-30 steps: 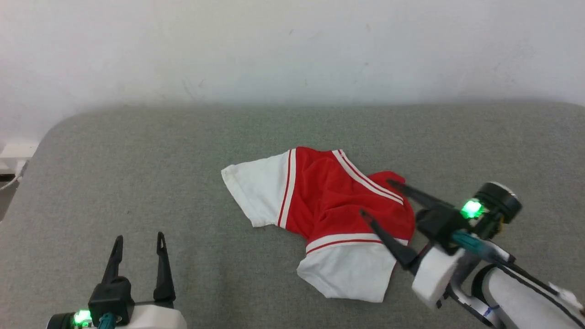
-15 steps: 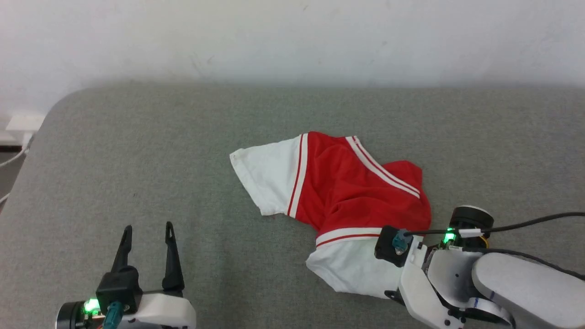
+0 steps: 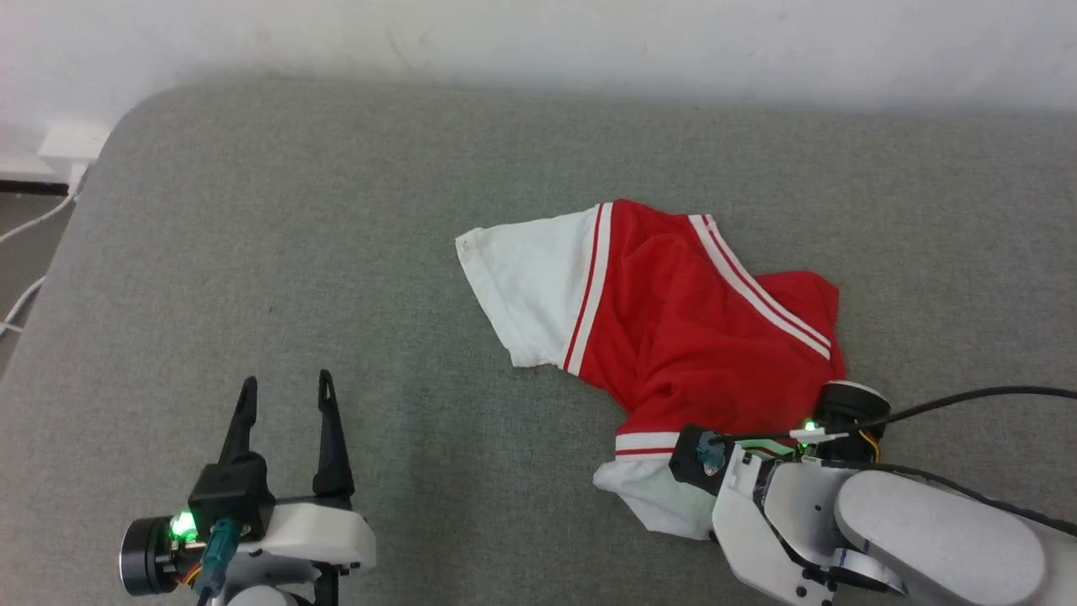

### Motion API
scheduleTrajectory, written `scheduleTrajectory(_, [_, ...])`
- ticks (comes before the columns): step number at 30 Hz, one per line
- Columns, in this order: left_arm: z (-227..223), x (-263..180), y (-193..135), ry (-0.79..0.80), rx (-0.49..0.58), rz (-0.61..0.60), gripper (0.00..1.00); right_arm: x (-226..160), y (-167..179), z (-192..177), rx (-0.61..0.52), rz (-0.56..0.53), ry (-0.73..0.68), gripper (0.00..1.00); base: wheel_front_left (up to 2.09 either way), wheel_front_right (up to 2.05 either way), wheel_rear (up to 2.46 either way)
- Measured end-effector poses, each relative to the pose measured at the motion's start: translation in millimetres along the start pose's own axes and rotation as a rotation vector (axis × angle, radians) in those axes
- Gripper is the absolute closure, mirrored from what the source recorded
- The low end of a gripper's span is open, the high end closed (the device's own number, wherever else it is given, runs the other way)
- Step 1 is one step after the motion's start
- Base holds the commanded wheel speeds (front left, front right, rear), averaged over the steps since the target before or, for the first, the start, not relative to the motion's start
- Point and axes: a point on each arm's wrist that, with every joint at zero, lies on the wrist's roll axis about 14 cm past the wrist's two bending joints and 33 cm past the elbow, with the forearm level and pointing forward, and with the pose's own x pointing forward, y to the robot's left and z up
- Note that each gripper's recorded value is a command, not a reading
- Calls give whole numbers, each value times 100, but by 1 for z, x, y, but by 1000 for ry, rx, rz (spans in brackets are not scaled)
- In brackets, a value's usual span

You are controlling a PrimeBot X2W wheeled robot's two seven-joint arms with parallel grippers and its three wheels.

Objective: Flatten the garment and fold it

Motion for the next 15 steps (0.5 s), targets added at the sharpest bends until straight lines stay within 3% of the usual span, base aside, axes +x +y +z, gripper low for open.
scheduleTrajectory(1, [-2,0,2,7,3,8,0,1,0,1,-5,1,-5,55,0,0,0])
scheduleTrajectory(2, [-4,0,3,13,6,15,0,2,-1,3,-6,3,-19,100,0,0,0])
scheduleTrajectory(11, [-8,-8,6,24,4,18,0,-24,-4,31,-2,-40,-316,100,0,0,0])
scheduleTrajectory(15, [-3,-8,-4,8,-4,-16,0,-66,-37,28,44,-172,-423,100,0,0,0])
